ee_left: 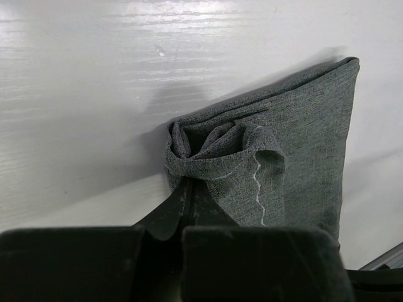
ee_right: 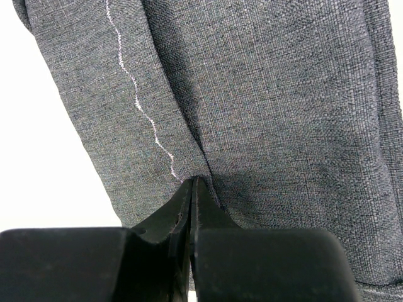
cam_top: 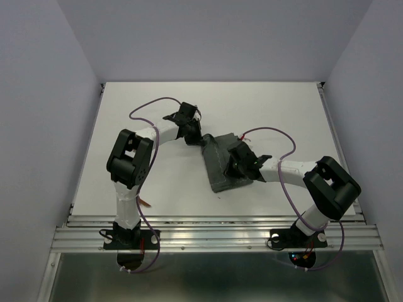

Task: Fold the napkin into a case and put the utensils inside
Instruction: Smooth out the 2/3-rectangle-folded napkin at the center of the board.

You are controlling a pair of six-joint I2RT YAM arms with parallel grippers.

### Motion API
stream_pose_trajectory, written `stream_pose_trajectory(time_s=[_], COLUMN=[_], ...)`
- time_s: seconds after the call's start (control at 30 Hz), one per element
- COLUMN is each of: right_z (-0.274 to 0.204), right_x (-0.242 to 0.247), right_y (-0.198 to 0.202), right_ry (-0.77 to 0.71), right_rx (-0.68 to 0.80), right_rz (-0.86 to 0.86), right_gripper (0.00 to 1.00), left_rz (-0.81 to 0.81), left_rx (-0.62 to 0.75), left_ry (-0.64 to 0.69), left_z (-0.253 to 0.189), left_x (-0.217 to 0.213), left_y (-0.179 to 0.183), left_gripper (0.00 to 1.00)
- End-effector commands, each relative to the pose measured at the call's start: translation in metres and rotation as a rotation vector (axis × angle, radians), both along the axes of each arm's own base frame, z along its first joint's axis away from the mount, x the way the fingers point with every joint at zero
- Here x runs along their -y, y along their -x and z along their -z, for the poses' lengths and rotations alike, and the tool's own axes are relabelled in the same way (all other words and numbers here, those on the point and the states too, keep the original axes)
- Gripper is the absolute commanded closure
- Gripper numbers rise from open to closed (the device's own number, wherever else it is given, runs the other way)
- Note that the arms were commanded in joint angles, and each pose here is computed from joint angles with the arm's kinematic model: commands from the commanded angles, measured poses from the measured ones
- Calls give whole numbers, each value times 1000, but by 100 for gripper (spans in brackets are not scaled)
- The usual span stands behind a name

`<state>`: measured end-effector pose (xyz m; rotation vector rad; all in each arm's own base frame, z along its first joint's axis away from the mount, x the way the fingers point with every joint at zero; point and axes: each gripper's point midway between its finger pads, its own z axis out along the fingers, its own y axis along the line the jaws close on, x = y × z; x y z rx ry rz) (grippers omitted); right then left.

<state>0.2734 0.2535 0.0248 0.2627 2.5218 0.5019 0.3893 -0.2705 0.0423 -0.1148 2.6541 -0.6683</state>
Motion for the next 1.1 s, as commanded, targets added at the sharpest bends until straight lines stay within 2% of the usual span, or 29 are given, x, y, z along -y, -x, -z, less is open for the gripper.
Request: stream_pose_trajectory(time_s=[0.0,0.3,1.07], right_z=[3,2,3], right_x=[13,13,14], right_y=[6,7,9], right_ry=[45,45,46], right_rx=[-19,-19,-24], right_rz=[6,4,2], right_gripper=[99,99,99], left_rz=[23,32,-31], left_rx=[65,52,174], left_ry=[50,31,-14], left_z=[-25,-14,-51], left_x=[19,23,22], left_y=[-15,-24,-39], left_gripper=[100,100,100])
